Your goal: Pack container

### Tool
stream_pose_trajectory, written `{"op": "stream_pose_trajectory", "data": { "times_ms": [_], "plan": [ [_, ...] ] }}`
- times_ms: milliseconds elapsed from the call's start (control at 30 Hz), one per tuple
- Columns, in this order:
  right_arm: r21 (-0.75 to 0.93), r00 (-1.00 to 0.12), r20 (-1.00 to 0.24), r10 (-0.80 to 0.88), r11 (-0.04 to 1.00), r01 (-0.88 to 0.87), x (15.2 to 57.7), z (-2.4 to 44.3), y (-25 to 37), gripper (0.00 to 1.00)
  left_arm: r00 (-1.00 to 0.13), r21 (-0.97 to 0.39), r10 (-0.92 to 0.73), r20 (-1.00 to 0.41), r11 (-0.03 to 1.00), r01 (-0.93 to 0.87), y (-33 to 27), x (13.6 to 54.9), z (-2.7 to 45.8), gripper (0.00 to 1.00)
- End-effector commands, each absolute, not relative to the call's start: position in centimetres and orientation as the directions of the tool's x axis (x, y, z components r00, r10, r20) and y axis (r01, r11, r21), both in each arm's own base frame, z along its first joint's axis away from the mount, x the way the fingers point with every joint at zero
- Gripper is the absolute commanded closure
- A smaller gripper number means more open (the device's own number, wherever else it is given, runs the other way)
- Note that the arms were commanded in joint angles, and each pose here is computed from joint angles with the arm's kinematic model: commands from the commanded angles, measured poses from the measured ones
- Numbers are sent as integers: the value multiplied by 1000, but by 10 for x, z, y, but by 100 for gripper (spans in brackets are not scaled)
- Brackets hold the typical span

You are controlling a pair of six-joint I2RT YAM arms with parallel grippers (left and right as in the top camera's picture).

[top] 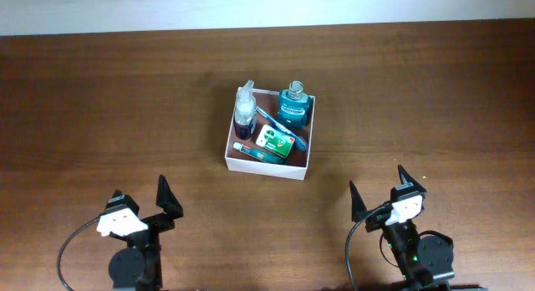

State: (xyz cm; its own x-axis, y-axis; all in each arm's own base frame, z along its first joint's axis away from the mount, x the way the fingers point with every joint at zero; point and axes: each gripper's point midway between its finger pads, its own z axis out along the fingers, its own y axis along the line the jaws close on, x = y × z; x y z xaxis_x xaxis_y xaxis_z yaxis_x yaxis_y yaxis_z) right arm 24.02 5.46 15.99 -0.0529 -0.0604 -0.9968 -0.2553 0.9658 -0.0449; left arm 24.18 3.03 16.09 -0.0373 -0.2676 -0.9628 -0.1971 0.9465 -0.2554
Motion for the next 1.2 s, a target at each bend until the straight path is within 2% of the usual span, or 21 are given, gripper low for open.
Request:
{"op": "stream_pose_trajectory", "data": {
  "times_ms": [0, 133, 1167],
  "plan": [
    [-37, -56, -997, -53, 968, -249, 240, 158, 54, 2, -45, -190, -201, -979, 964, -187, 30, 242, 160, 0],
    [-37, -56, -997, -53, 968, -249, 240, 158, 54, 2, -53, -147, -159, -986, 972, -185, 30, 242, 160, 1],
    [-37, -56, -997, -53, 968, -249, 240, 158, 54, 2, -54, -148, -159, -986, 973, -178, 29, 242, 160, 1]
  ]
}}
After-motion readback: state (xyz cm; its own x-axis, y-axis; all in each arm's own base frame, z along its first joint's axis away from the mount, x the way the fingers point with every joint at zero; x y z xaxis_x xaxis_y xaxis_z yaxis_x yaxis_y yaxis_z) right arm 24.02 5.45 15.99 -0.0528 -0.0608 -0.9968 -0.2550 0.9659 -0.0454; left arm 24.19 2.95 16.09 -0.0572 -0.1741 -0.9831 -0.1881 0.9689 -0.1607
